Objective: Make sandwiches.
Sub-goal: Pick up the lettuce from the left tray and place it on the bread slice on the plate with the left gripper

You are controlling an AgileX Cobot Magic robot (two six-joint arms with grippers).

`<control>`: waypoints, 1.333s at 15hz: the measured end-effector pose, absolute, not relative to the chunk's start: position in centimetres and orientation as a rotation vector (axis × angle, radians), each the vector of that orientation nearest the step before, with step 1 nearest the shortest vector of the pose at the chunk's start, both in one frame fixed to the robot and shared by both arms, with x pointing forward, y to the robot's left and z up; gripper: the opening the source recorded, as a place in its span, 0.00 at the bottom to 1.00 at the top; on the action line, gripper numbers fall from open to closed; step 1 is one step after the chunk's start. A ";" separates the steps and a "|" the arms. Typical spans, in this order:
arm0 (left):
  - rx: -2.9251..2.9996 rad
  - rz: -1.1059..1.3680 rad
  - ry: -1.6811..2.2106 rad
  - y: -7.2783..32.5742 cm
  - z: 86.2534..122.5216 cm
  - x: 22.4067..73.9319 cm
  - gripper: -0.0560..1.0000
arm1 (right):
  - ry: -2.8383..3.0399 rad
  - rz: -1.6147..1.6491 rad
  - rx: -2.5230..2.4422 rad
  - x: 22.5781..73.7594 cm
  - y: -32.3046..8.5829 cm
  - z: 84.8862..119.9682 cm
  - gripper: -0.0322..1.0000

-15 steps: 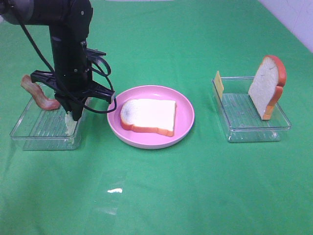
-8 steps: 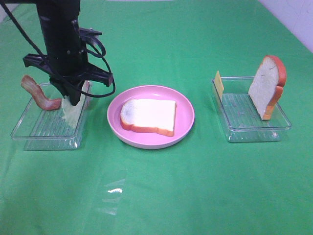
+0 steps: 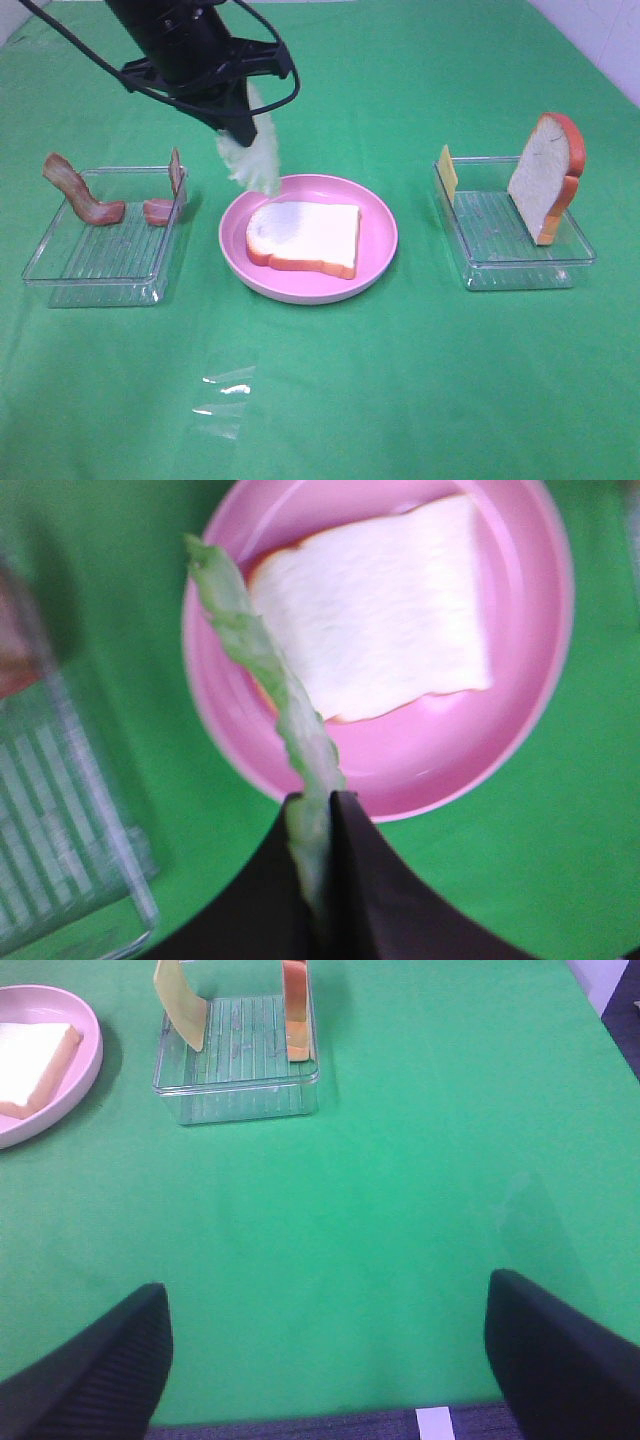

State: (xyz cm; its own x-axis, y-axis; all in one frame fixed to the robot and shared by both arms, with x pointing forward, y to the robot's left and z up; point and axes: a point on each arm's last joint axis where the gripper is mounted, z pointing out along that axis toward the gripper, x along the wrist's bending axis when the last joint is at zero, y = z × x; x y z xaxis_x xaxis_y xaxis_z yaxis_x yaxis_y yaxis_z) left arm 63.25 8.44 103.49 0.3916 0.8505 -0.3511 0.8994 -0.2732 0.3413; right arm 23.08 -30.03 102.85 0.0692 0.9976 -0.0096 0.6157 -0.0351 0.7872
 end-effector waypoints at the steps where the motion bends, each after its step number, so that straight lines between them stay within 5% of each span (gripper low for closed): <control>1: 2.149 -0.173 1.462 8.0 103.4 63.3 0.06 | 1.614 0.776 1.721 23.1 -30.0 102.8 0.83; 8: 2.090 -0.500 1.269 4.1 94.8 66.2 0.06 | 1.614 0.776 1.721 23.1 -30.0 102.8 0.83; 16: 2.246 -0.433 1.337 4.9 91.6 66.7 0.07 | 1.614 0.776 1.721 23.1 -30.0 102.8 0.83; 20: 2.311 -0.351 1.410 5.7 91.2 66.9 0.18 | 1.614 0.776 1.721 23.1 -30.0 102.8 0.83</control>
